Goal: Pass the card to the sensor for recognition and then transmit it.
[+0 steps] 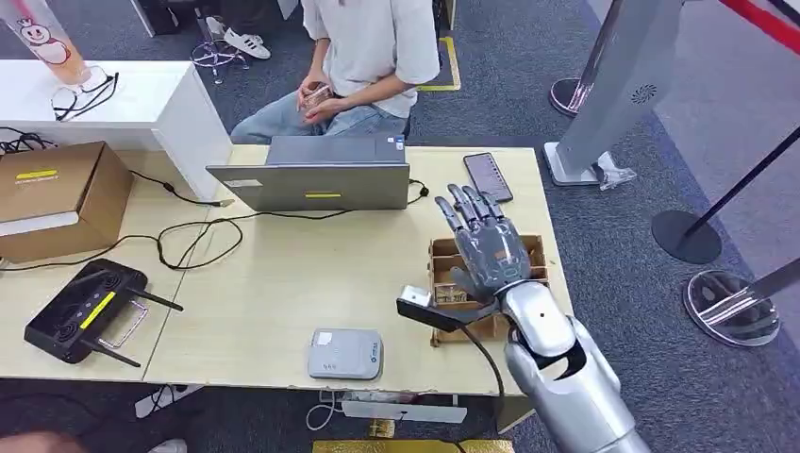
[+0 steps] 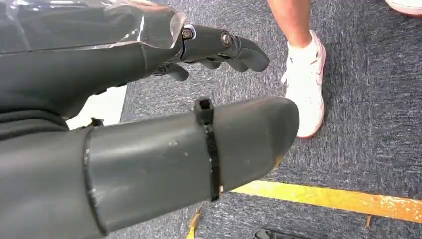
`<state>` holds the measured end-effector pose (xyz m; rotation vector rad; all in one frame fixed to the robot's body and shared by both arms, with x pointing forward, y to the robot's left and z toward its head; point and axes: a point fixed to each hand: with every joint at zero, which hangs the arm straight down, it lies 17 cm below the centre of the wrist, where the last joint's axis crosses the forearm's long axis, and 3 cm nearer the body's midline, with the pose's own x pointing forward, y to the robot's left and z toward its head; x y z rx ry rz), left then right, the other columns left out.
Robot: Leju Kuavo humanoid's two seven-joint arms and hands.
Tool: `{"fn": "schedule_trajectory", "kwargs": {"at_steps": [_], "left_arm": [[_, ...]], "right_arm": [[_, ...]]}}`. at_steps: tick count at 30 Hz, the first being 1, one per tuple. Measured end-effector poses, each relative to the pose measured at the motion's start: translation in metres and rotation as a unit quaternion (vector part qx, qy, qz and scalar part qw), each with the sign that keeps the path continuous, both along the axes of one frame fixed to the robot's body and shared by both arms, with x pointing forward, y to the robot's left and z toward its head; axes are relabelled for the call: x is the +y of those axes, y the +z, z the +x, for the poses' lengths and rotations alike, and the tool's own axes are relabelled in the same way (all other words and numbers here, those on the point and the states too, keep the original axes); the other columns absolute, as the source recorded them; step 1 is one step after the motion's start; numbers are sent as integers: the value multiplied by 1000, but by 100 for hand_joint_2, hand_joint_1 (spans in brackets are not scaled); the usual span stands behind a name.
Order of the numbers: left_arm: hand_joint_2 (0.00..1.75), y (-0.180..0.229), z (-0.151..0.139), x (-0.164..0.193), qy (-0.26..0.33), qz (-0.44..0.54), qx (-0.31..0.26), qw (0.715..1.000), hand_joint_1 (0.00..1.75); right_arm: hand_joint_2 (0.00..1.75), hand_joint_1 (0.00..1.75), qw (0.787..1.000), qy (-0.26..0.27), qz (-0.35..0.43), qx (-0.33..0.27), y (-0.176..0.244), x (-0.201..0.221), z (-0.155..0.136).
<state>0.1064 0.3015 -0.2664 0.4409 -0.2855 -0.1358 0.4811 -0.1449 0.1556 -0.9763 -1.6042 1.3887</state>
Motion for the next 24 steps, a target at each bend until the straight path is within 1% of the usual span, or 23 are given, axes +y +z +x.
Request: {"fn": "schedule_trajectory", "kwargs": {"at_steps": [11,24], "left_arm": [[0,0,0,0,-1,-1,0,1000,0],[0,0,1,-1,-5,0,-2,1000,0]], "right_arm": [[175,0,999,-24,-25,14,-17,-19,-2],[175,0,998,-29,-38,33,-36,-29,-10]]}}
